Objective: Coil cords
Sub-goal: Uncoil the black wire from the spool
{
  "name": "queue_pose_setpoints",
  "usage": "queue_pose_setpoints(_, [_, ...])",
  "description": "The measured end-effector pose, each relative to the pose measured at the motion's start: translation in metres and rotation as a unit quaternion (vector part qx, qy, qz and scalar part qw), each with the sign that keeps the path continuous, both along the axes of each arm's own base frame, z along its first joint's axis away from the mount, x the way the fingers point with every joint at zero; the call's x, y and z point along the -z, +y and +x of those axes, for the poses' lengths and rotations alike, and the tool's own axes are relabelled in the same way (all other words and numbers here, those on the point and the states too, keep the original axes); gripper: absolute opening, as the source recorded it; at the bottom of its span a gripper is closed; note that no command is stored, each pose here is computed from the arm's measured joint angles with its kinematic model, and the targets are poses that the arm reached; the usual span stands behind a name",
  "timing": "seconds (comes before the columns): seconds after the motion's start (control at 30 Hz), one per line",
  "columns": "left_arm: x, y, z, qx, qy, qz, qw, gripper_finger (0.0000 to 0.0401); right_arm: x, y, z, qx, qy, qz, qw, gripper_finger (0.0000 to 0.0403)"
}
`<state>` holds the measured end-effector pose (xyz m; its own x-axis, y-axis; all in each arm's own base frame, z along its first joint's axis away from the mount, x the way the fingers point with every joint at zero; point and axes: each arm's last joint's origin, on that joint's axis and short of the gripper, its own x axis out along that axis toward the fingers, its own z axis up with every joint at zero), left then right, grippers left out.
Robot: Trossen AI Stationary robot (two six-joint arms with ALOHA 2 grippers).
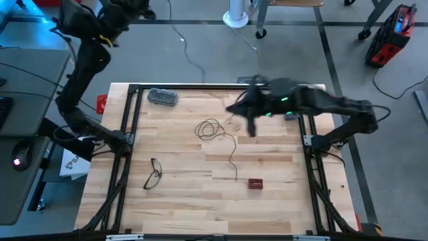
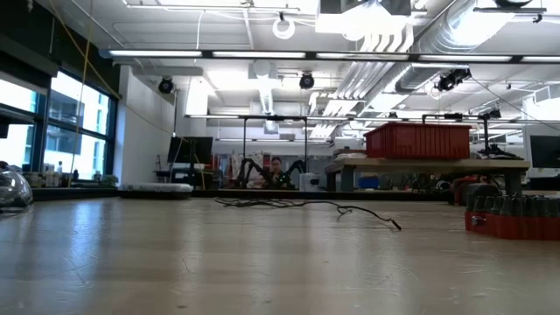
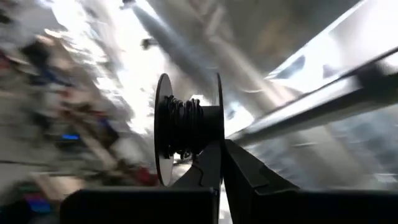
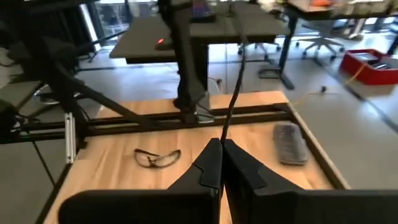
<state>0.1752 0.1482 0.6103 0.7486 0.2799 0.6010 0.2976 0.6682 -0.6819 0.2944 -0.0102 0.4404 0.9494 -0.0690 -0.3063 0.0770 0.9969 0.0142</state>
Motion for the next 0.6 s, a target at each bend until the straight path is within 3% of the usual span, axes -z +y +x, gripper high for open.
queue_pose_setpoints(0.13, [0.002,-0.01,0.025,0.094,-0.022,-0.013,0.995,0.0,0.045,-0.009,0.037,0.008,0.025,0.008,1.0,0.0])
queue_pose_setpoints(0.3, [0.006,-0.034,0.048,0.199,-0.012,-0.038,0.979,0.0,0.087,-0.029,0.062,0.022,0.107,0.017,0.994,0.0])
queue_pose_setpoints(0.6, [-0.001,-0.107,0.056,0.327,-0.018,0.008,0.945,0.0,0.093,-0.09,0.048,0.094,0.14,0.003,0.986,0.0])
